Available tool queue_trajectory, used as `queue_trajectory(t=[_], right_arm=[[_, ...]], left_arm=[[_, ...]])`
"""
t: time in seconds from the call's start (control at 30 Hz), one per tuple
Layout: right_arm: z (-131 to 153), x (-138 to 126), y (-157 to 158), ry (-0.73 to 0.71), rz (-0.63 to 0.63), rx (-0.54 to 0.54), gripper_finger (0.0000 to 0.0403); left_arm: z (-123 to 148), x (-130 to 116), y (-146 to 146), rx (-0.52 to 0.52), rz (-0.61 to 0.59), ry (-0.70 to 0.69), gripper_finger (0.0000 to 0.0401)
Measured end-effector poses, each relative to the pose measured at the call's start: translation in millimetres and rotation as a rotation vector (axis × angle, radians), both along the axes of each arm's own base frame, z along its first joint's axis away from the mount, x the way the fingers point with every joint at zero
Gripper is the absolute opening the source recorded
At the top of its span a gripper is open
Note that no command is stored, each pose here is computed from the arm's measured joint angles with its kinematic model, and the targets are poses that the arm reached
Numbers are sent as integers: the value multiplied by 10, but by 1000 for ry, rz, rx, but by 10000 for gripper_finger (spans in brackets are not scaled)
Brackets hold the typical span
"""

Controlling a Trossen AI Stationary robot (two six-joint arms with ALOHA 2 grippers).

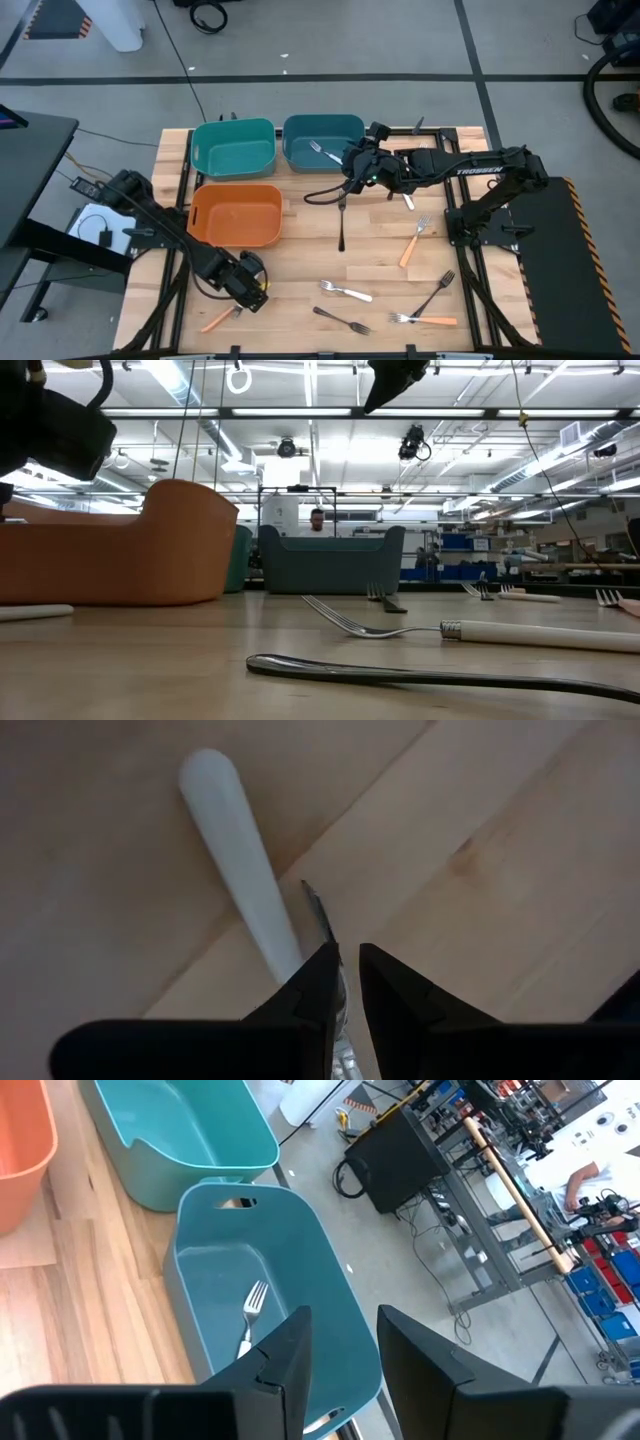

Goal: Sort silverware by color (type)
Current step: Put the orange fork into the orange bin

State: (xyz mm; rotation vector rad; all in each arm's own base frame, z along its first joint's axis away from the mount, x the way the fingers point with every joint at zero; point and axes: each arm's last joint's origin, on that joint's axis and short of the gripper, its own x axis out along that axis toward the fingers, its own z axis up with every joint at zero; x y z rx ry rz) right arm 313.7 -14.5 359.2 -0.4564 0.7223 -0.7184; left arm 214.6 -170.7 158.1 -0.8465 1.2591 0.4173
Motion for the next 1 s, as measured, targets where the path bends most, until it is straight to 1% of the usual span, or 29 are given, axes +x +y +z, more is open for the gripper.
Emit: queue_trajectory(t=[0.1,0.17,0.27,0.47,0.57,0.67,0.8,0.9,1.0], right_arm=[[-1,1,1,0,3,3,124],[-2,2,3,0,10,8,124],[-2,2,3,0,10,8,124],[-2,2,3,1,12,9,124],[-2,2,3,1,11,9,124],[-2,2,3,1,12,9,124],[-2,2,3,1,11,9,124],[-2,2,3,4,13,7,124],[-2,2,4,6,15,5,124]], left_arm=[[-91,-19,15,29,25,52,55],[-106,0,-1,24,31,49,55],[-156,-9,1,28,44,82,55],[-153,-7,-3,24,43,81,53],[-152,-5,-4,22,43,79,39],[-148,2,-14,13,43,70,14],[-131,41,-53,-36,34,34,11],[-43,84,-93,-70,20,5,11],[182,167,-136,-77,-23,-38,11]])
